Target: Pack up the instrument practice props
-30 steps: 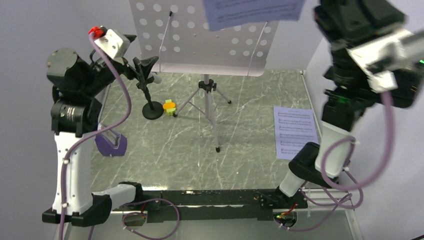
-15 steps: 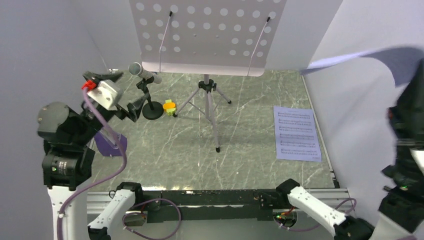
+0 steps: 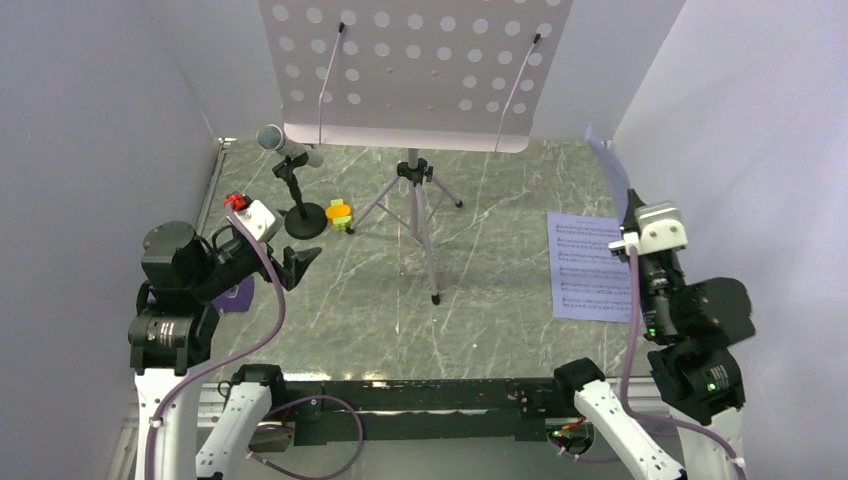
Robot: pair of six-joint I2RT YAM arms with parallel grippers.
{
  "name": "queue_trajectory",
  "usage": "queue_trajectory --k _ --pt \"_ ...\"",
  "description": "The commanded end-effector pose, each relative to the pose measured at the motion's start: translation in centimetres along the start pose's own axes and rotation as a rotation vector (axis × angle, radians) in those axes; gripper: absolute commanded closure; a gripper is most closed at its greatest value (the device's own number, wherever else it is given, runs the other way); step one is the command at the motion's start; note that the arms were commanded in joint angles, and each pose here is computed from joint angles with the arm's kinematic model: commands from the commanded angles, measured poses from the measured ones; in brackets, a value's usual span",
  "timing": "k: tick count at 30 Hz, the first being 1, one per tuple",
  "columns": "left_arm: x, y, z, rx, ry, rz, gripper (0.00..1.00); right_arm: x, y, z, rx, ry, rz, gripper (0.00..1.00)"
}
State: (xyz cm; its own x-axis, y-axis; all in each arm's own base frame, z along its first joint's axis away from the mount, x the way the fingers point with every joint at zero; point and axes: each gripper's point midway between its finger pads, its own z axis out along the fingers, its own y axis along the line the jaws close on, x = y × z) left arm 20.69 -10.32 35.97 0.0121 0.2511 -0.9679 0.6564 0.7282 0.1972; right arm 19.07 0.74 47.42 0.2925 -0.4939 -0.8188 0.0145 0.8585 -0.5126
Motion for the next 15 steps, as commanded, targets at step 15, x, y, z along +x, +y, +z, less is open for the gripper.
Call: queue_trajectory --k 15 --pt "6.8 -0.7 2.4 0.067 0.085 -0.077 0.06 16.7 15.8 2.5 -0.422 0.451 0.292 1.0"
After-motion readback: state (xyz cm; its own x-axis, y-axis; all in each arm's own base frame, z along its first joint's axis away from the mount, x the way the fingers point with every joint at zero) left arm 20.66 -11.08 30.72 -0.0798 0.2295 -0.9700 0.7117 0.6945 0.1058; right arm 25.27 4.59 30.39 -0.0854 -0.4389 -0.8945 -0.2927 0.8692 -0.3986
